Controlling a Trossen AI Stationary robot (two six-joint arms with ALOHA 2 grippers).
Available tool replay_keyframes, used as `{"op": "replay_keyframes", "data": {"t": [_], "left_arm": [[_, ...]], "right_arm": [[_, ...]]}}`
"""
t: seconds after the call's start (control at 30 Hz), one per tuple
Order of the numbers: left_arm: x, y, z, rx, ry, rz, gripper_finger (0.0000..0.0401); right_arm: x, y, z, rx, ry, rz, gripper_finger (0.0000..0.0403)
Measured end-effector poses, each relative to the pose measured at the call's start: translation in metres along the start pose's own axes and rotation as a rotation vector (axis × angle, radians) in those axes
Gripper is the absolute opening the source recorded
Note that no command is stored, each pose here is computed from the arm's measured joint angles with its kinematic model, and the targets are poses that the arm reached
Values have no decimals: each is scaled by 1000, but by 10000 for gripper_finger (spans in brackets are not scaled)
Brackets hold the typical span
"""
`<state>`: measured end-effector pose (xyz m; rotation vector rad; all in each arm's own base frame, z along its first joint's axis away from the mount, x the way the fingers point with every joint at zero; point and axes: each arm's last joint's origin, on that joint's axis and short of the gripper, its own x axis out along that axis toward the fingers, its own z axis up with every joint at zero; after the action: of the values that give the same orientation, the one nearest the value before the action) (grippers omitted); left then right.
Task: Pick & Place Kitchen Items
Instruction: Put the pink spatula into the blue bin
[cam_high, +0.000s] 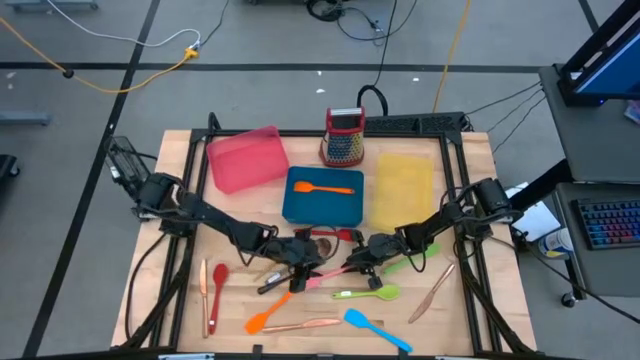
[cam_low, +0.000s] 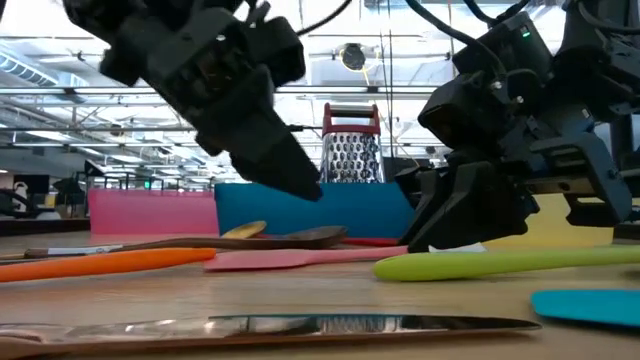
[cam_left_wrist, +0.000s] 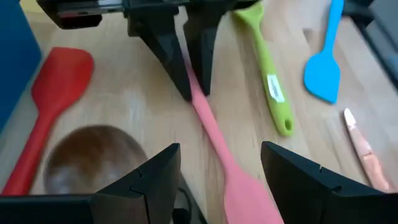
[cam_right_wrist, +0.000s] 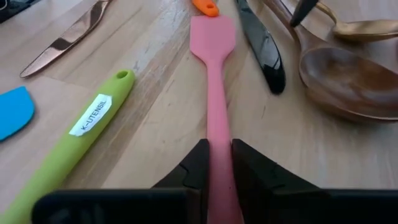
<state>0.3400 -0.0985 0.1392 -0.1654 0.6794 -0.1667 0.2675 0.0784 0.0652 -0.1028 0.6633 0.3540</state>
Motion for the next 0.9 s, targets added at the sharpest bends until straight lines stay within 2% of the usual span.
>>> {"op": "replay_keyframes", "data": {"t": [0.27,0.53,0.9], "left_arm": [[19,3,-15,-25,30,-49,230],[21,5,-11,1,-8,-101,230],[22,25,-9,-69,45,-221,230]], "right_arm": [[0,0,5,-15,-48,-5,43],[-1,0,10,-38,-104,-9,44],[-1,-1,12,-43,-123,-56,44]]}}
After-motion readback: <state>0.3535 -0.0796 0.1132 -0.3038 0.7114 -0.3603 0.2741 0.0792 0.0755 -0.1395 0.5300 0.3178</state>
